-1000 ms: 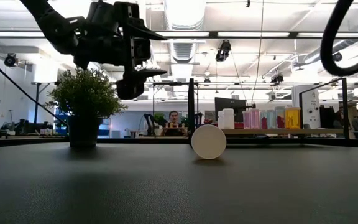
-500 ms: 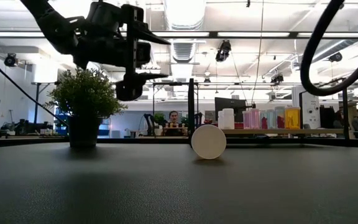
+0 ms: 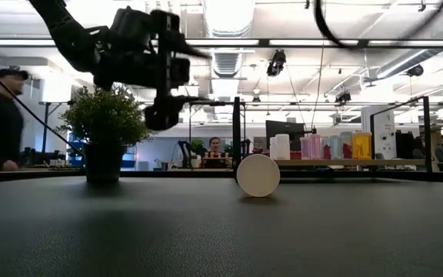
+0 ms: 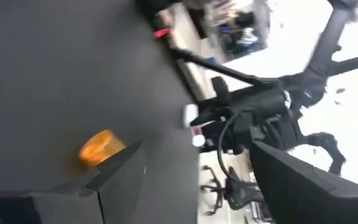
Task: Pick and place medicine bottles onto shelf by color
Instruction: Put the pink pill bottle on the shelf aligned with the other pink pill bottles
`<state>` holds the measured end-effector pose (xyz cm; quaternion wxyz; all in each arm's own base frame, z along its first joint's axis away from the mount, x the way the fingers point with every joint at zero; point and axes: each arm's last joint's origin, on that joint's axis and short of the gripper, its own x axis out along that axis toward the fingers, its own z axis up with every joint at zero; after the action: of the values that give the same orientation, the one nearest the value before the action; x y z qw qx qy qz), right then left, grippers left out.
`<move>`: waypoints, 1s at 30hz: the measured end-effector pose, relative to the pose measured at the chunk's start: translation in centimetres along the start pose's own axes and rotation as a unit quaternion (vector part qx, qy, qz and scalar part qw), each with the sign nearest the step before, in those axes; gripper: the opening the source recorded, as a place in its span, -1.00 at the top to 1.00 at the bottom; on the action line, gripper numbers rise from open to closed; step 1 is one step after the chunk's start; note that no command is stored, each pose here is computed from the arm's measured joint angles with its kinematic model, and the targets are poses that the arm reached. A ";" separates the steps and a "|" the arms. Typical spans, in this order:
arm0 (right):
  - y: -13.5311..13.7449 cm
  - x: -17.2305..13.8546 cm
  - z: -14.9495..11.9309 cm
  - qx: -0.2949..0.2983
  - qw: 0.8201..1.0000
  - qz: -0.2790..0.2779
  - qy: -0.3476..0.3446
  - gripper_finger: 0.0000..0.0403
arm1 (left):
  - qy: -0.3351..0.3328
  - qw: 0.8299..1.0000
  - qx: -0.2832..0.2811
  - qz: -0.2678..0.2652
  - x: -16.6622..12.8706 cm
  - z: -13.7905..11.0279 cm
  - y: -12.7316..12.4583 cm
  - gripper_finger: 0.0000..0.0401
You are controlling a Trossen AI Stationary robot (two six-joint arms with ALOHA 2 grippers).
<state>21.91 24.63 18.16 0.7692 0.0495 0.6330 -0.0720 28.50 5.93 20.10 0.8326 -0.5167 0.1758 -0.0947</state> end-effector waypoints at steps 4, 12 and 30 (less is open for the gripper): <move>-1.1 -2.5 0.7 0.045 0.995 -0.008 -0.089 0.55 | -0.017 0.996 0.051 -0.075 0.0 0.5 -1.6 -0.36; -4.4 -5.0 3.7 0.142 0.964 -0.047 -0.218 0.55 | -0.044 0.973 0.174 -0.145 0.4 0.3 -3.8 -0.36; -12.0 -9.2 14.0 0.198 0.844 -0.133 -0.480 0.54 | -0.136 0.854 0.472 -0.172 1.1 2.8 -8.6 -0.36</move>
<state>31.64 10.94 30.09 0.9340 0.0753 0.1570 -0.3119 30.82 4.04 28.68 0.9623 -0.0909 -0.0968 -0.2373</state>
